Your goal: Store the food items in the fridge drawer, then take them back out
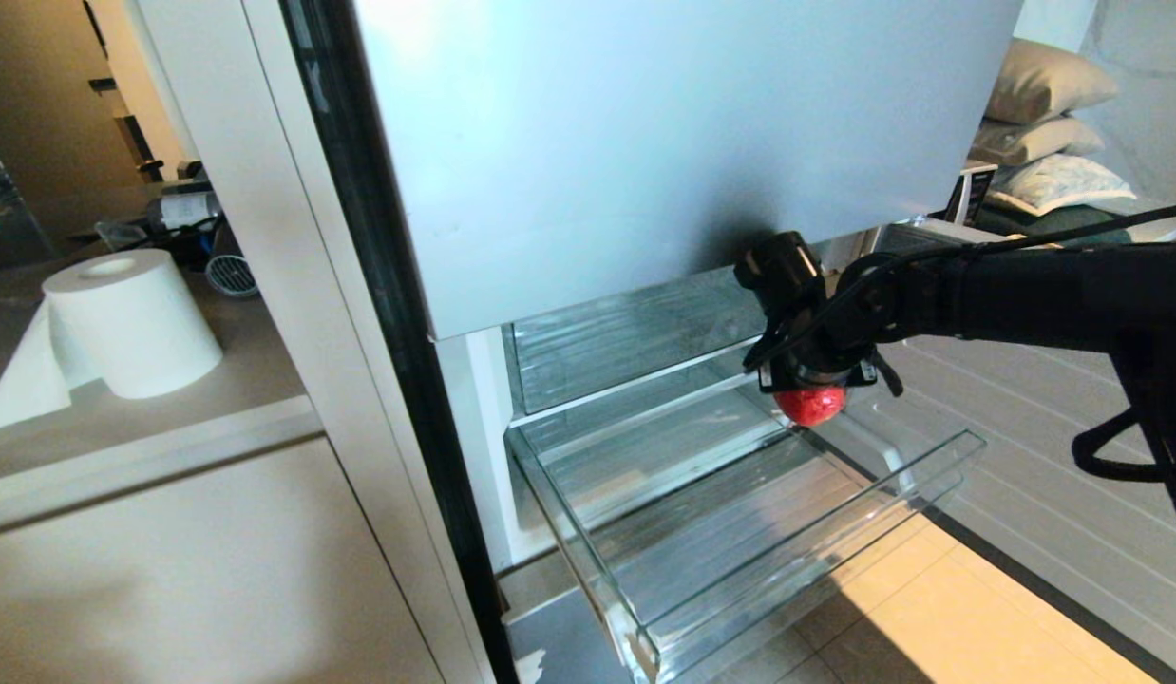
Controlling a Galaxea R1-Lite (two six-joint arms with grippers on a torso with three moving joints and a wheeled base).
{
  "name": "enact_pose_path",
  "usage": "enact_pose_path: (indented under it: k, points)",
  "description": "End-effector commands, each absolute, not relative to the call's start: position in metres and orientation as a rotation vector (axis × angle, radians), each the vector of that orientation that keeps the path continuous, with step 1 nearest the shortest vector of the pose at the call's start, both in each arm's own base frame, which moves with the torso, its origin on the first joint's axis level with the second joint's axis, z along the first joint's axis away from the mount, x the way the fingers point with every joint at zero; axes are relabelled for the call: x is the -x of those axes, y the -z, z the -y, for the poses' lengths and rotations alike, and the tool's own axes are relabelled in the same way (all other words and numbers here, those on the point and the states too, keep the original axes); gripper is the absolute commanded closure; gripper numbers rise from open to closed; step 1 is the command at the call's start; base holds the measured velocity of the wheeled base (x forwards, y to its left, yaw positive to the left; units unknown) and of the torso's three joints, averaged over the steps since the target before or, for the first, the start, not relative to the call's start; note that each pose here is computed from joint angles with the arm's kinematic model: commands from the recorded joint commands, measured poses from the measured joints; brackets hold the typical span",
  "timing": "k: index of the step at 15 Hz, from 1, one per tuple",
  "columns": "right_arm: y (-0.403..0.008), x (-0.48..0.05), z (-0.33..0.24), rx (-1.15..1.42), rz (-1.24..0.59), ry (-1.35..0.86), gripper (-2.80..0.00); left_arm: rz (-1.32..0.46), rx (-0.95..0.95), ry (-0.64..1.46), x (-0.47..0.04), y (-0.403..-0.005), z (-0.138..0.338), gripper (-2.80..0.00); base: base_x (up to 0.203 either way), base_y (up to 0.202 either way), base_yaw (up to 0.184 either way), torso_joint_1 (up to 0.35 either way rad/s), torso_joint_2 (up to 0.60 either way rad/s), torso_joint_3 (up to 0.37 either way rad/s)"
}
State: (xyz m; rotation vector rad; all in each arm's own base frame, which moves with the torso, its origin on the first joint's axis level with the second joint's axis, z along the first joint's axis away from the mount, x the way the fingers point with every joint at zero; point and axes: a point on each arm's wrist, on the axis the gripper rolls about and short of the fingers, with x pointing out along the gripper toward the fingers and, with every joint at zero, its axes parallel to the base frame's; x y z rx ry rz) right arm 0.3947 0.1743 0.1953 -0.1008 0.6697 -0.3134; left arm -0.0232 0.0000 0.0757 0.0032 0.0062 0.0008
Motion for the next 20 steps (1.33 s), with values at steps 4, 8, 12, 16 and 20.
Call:
enact_pose_path:
  k: [4, 8, 12, 16, 20]
  points:
    - [-0.253, -0.342, -0.187, 0.095, -0.532, 0.301, 0.00, -0.008, -0.003, 0.000, 0.023, -0.076, 0.000, 0.00, 0.000, 0.000, 0.000, 0.000, 0.00, 0.000]
    - [-0.245, -0.308, -0.180, 0.201, -0.594, 0.287, 0.00, -0.009, -0.003, -0.002, 0.023, -0.076, 0.000, 0.00, 0.000, 0.000, 0.000, 0.000, 0.00, 0.000]
    - [-0.248, -0.285, -0.167, 0.224, -0.606, 0.302, 0.00, -0.008, -0.003, -0.002, 0.023, -0.076, 0.000, 0.00, 0.000, 0.000, 0.000, -0.005, 0.00, 0.005]
    - [-0.228, -0.261, -0.156, 0.293, -0.677, 0.300, 0.00, -0.008, -0.003, -0.002, 0.023, -0.076, 0.000, 0.00, 0.000, 0.000, 0.000, 0.000, 0.00, 0.000]
    - [-0.247, -0.215, -0.137, 0.253, -0.627, 0.261, 0.00, -0.008, -0.003, -0.002, 0.023, -0.076, 0.000, 0.00, 0.000, 0.000, 0.000, 0.000, 0.00, 0.000]
